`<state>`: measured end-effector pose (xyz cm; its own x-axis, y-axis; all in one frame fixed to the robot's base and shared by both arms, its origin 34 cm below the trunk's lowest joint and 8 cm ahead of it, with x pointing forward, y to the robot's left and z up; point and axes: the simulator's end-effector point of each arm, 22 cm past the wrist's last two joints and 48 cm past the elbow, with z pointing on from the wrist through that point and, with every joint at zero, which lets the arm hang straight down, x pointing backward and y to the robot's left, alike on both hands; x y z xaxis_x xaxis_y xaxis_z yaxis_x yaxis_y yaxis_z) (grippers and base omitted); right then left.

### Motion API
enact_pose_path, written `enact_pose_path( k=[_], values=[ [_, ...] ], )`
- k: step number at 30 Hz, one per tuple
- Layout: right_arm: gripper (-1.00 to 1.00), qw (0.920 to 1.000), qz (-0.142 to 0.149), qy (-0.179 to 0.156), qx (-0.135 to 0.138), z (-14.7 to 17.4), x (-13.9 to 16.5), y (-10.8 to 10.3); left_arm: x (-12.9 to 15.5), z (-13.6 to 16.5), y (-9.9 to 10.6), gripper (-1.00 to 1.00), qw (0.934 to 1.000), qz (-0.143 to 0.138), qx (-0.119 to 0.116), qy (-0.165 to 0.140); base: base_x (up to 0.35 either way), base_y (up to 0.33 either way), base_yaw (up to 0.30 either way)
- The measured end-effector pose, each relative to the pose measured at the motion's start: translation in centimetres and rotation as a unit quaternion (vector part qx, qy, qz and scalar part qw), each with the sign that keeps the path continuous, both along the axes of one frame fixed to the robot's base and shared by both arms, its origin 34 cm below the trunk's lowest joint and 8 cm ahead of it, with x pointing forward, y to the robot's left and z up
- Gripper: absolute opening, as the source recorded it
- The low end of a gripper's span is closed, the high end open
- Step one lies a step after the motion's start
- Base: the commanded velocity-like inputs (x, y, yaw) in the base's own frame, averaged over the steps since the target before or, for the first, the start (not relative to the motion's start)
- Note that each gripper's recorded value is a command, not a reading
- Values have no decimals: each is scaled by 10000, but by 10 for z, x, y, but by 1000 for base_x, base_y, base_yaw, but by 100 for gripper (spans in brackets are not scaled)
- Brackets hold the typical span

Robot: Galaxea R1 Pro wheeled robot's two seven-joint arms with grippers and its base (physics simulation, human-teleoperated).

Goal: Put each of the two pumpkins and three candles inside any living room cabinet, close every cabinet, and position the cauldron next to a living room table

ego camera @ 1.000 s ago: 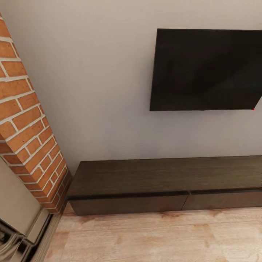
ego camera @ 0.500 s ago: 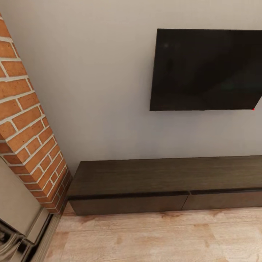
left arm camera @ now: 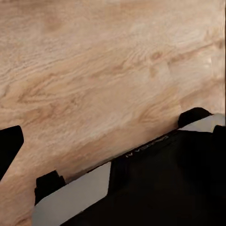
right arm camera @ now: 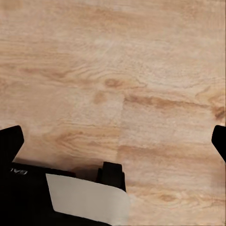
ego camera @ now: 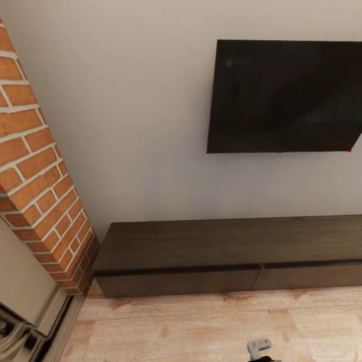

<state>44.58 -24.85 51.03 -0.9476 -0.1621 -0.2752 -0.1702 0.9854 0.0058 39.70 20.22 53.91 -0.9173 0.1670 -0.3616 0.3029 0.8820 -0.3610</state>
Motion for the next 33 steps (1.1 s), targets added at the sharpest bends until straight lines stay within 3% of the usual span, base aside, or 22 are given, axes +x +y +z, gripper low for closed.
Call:
enact_pose_path(
  k=[2, 5, 7, 8, 15, 18, 19, 24, 28, 31, 32, 33],
  values=[
    [100, 9992, 221, 245, 206, 5, -4, 5, 12, 33, -17, 100, 9976, -367, -582, -61, 0, 0, 0],
    [100, 9974, 454, 397, 399, 8, -9, 11, 21, 66, -29, 100, 9927, -663, -1001, -110, 0, 0, 0],
    [100, 9939, 666, 536, 692, 11, -16, 23, 32, 109, -53, 100, 9825, -1008, -1546, -249, 0, 0, 0],
    [100, 9926, 723, 576, 786, 11, -19, 26, 34, 123, -61, 100, 9786, -1114, -1709, -278, 0, 0, 0],
    [100, 9888, 904, 725, 937, 10, -29, 33, 67, 186, -86, 100, 9609, -1497, -2259, -561, 0, 0, 0],
    [100, 9884, 934, 740, 940, 9, -30, 34, 87, 223, -110, 100, 9441, -1685, -2771, -591, 0, 0, 0],
    [100, 9879, 933, 797, 950, 6, -35, 35, 109, 254, -132, 100, 9319, -1764, -3090, -701, 0, 0, 0],
    [100, 9869, 940, 902, 948, -1, -47, 34, 157, 307, -159, 100, 9172, -1918, -3308, -1124, 0, 0, 0],
    [100, 9847, 1118, 959, 929, -4, -54, 40, 182, 341, -173, 100, 9066, -2029, -3421, -1412, 0, 0, 0],
    [100, 9830, 1282, 904, 951, -4, -55, 47, 193, 366, -191, 100, 8949, -2116, -3582, -1613, 0, 0, 0],
    [100, 9825, 1381, 759, 996, -4, -50, 53, 200, 386, -207, 100, 8850, -2180, -3717, -1765, 0, 0, 0],
    [100, 9823, 1410, 710, 1005, -3, -49, 54, 202, 391, -210, 100, 8826, -2200, -3739, -1814, 0, 0, 0]
  ],
)
